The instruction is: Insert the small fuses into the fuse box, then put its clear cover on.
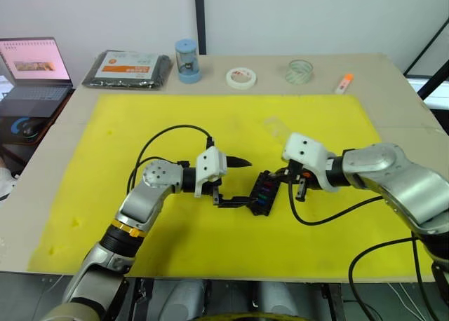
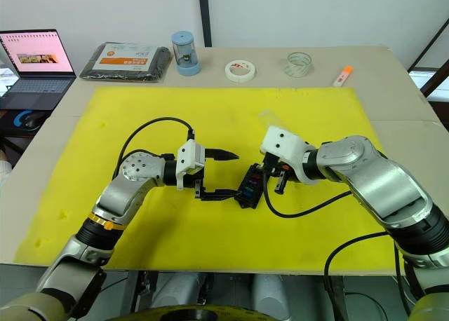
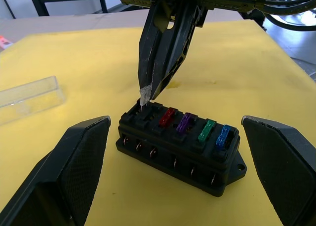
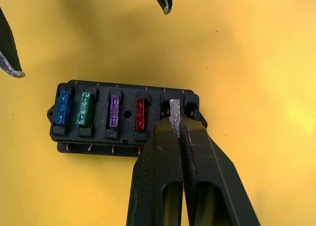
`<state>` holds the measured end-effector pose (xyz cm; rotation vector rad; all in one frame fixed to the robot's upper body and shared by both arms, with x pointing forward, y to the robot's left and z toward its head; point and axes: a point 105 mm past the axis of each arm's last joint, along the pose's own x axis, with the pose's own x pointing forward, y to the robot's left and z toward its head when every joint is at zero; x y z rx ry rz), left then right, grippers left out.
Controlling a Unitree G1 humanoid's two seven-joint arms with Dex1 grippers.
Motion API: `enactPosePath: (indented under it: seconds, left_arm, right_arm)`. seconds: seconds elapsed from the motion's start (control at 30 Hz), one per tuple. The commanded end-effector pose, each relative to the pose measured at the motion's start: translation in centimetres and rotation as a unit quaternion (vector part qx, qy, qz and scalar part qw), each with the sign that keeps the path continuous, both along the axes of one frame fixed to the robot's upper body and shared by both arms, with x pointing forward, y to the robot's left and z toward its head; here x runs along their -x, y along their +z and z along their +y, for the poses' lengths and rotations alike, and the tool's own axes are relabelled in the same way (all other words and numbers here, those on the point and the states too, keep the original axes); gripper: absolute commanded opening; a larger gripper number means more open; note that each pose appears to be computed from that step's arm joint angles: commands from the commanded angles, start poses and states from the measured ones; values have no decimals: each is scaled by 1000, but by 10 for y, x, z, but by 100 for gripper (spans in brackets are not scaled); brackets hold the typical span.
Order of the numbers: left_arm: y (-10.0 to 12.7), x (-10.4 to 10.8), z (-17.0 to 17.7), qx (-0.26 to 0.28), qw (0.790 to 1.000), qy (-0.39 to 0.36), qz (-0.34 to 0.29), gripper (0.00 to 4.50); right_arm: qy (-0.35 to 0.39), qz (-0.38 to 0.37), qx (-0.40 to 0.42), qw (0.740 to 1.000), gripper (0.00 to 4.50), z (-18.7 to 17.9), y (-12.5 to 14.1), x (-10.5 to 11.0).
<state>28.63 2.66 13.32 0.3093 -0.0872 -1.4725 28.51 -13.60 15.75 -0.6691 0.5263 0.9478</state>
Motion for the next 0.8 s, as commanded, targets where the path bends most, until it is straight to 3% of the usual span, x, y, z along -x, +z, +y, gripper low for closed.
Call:
enactPosePath:
  seconds: [0.03,0.8]
  left_arm:
    - [8,0,-2,8,1000,-3,-22,447]
    - [8,1,-2,6,1000,0,-22,447]
  right_arm:
    - [8,-13,2,1000,0,3,5,0]
    - [5,1,9,1000,0,1,-11,-4]
